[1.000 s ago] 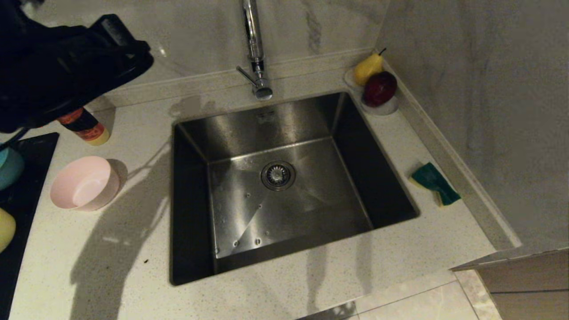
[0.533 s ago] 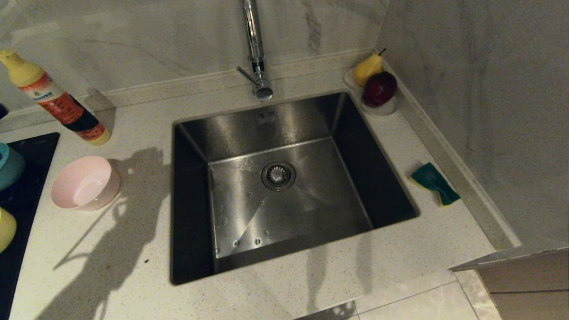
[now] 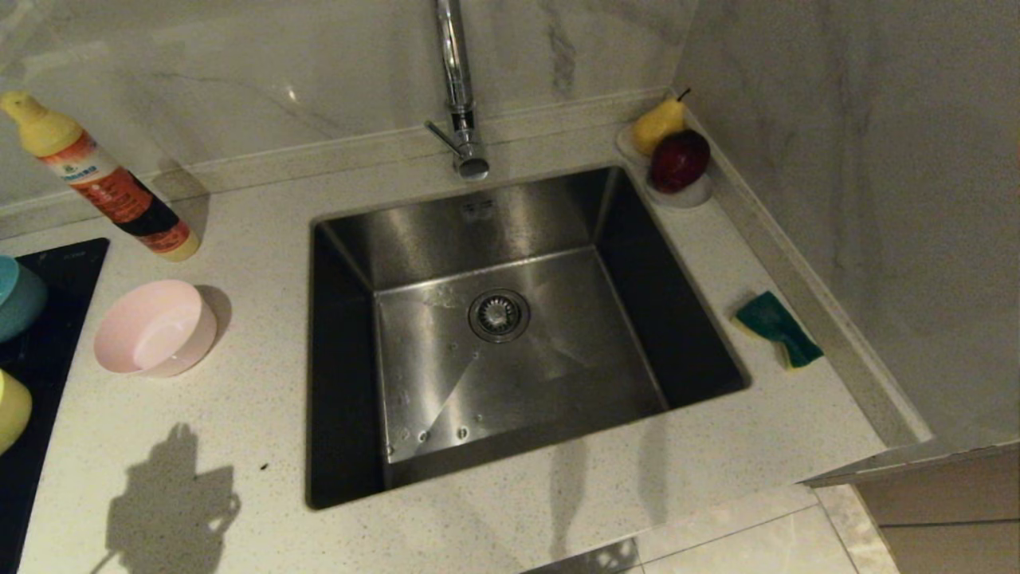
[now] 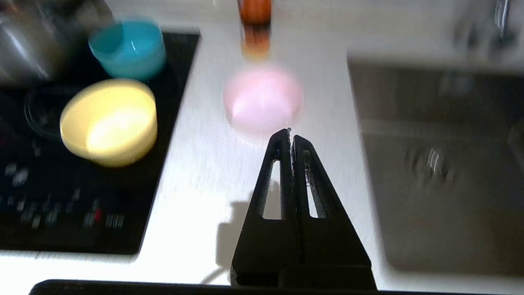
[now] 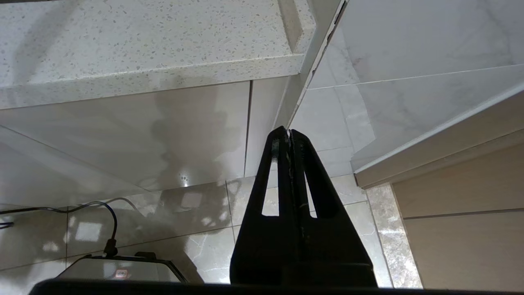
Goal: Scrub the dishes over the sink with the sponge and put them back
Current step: Place the bowl on the bowl
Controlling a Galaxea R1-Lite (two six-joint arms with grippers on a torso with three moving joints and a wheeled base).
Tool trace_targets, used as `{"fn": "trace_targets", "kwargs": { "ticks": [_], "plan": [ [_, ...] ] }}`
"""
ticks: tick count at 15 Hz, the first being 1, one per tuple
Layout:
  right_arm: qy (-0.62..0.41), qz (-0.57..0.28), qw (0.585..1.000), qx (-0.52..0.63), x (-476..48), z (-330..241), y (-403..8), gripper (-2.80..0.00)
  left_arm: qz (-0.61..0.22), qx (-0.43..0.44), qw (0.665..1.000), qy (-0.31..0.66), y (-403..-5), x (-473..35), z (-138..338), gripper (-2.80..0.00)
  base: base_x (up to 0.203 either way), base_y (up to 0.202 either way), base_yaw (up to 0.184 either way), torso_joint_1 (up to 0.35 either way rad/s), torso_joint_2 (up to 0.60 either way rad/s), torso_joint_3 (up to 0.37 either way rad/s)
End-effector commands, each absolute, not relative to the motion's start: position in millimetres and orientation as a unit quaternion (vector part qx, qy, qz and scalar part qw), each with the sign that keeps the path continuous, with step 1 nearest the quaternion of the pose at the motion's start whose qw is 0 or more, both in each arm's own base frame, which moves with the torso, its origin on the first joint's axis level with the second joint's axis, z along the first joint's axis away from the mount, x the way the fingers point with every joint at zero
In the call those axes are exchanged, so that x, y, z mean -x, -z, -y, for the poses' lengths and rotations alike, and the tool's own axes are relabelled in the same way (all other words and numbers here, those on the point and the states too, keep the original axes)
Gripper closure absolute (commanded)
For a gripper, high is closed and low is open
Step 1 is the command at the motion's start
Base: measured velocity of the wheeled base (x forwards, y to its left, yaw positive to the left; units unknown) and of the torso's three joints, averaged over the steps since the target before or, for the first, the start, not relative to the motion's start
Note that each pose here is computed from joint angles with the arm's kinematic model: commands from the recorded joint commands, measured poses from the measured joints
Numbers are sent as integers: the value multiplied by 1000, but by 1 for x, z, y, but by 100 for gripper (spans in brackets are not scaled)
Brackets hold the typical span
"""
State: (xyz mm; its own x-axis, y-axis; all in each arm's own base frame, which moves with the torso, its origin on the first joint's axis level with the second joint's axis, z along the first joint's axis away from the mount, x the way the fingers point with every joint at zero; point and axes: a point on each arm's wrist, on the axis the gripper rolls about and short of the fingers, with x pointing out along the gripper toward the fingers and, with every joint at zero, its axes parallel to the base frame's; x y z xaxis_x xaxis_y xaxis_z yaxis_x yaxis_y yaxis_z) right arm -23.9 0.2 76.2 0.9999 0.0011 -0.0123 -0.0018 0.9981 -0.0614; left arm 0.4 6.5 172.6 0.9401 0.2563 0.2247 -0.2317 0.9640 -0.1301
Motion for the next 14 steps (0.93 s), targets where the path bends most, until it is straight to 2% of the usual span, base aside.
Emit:
{"fn": "trace_targets", "kwargs": {
  "ticks": [1, 3, 5, 14],
  "plan": [
    [-1, -6, 999, 31, 24, 0, -76, 0, 114, 19, 986, -117, -126, 11, -5, 0, 0, 0, 0, 0, 0, 0],
    [-1, -6, 1000, 31, 24, 0, -76, 0, 113, -9, 989, -96, -104, 19, -4, 0, 0, 0, 0, 0, 0, 0],
    [-1, -6, 1000, 31, 24, 0, -76, 0, 45, -30, 998, -39, -82, 22, -2, 0, 0, 0, 0, 0, 0, 0],
    [0, -6, 1000, 31, 24, 0, -76, 0, 42, 8, 999, -16, -77, 20, -1, 0, 0, 0, 0, 0, 0, 0]
  ]
}}
